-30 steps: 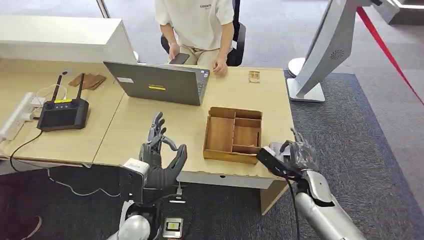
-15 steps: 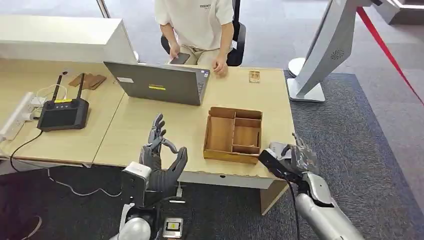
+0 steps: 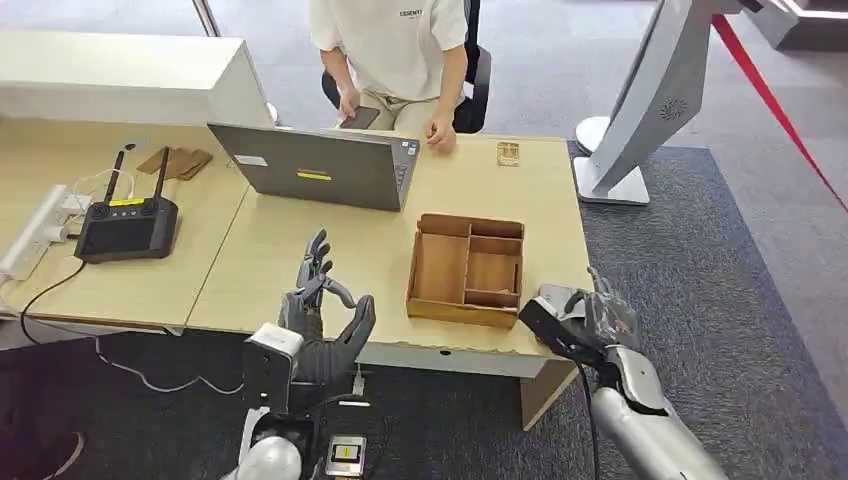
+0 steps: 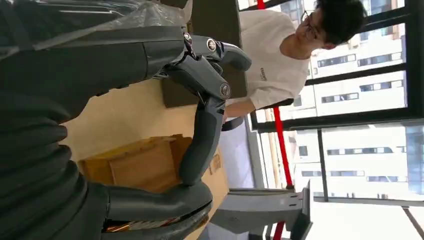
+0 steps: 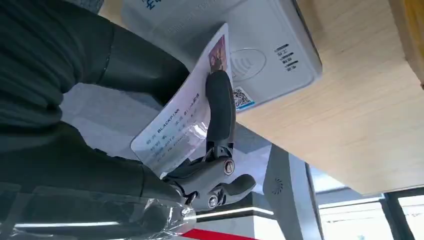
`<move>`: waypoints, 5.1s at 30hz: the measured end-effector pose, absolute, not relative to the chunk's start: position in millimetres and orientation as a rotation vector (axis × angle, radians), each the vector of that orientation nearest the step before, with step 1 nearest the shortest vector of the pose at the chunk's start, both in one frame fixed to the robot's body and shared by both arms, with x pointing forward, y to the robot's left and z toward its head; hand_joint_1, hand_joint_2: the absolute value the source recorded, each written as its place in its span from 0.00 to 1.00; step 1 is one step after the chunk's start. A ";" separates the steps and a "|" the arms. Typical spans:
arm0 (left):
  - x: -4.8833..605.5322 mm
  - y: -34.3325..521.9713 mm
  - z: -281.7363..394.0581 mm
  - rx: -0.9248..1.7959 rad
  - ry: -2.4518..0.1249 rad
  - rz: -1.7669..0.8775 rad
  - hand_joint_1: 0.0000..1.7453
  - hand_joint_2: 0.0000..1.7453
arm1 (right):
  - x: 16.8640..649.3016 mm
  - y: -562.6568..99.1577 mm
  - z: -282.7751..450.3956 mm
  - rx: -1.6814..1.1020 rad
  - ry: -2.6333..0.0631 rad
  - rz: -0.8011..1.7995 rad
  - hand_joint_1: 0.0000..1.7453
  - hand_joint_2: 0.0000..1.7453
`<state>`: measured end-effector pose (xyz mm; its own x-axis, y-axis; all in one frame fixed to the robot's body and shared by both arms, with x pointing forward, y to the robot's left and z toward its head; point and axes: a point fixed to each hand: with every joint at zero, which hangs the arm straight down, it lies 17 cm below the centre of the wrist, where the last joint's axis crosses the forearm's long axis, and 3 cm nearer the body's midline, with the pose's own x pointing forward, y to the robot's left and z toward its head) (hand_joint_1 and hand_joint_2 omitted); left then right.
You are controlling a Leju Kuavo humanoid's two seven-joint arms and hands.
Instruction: Pass the card to the sensor for recognition and then transmit it.
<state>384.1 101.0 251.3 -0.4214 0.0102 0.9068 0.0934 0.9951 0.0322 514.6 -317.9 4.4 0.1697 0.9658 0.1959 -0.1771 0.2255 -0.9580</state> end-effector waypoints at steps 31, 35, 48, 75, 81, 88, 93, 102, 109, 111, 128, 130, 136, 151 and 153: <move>388.5 91.8 256.4 -0.117 -2.012 -0.095 0.00 1.00 | 534.2 -321.4 63.6 -1.029 -1.169 0.938 1.00 1.00; 388.7 91.6 254.4 -0.111 -2.013 -0.100 0.00 1.00 | 561.1 -310.6 129.8 -1.079 -1.293 0.885 1.00 1.00; 388.5 90.1 252.7 -0.106 -2.016 -0.104 0.00 1.00 | 584.9 -284.2 248.5 -1.140 -1.526 0.799 1.00 1.00; 391.4 63.5 266.0 -0.256 -2.021 -0.079 0.00 1.00 | 626.5 -175.7 351.9 -1.214 -1.624 1.004 1.00 1.00; 393.6 49.4 268.9 -0.302 -2.012 -0.099 0.00 1.00 | 634.8 -153.6 326.1 -1.237 -1.522 1.133 1.00 1.00; 395.0 40.8 265.3 -0.320 -2.006 -0.123 0.00 1.00 | 640.9 -151.9 296.8 -1.273 -1.406 1.218 1.00 1.00; 396.3 38.4 261.8 -0.319 -1.999 -0.134 0.00 1.00 | 643.1 -156.2 282.7 -1.287 -1.356 1.250 1.00 1.00; 396.8 36.2 258.5 -0.315 -1.994 -0.146 0.00 1.00 | 645.0 -159.7 271.8 -1.301 -1.312 1.280 1.00 1.00; 396.7 34.9 256.4 -0.313 -1.993 -0.153 0.00 1.00 | 646.5 -163.8 266.6 -1.315 -1.284 1.298 0.10 1.00; 396.7 34.7 256.1 -0.312 -1.992 -0.154 0.00 1.00 | 647.0 -165.4 265.9 -1.319 -1.282 1.297 0.00 1.00; 395.8 34.6 256.4 -0.301 -2.004 -0.165 0.00 1.00 | 648.3 -165.1 274.3 -1.300 -1.364 1.238 0.00 1.00; 395.8 34.6 256.4 -0.301 -2.004 -0.166 0.00 1.00 | 648.4 -165.2 274.4 -1.300 -1.364 1.238 0.00 1.00; 395.8 34.6 256.4 -0.301 -2.004 -0.166 0.00 1.00 | 648.4 -165.4 274.4 -1.300 -1.364 1.237 0.00 1.00; 388.0 66.6 242.9 -0.148 -1.993 -0.162 0.00 1.00 | 610.5 -173.6 276.2 -0.855 -1.681 0.752 0.00 1.00; 388.3 69.2 243.7 -0.145 -1.993 -0.152 0.00 1.00 | 608.4 -175.1 283.6 -0.850 -1.701 0.735 0.00 1.00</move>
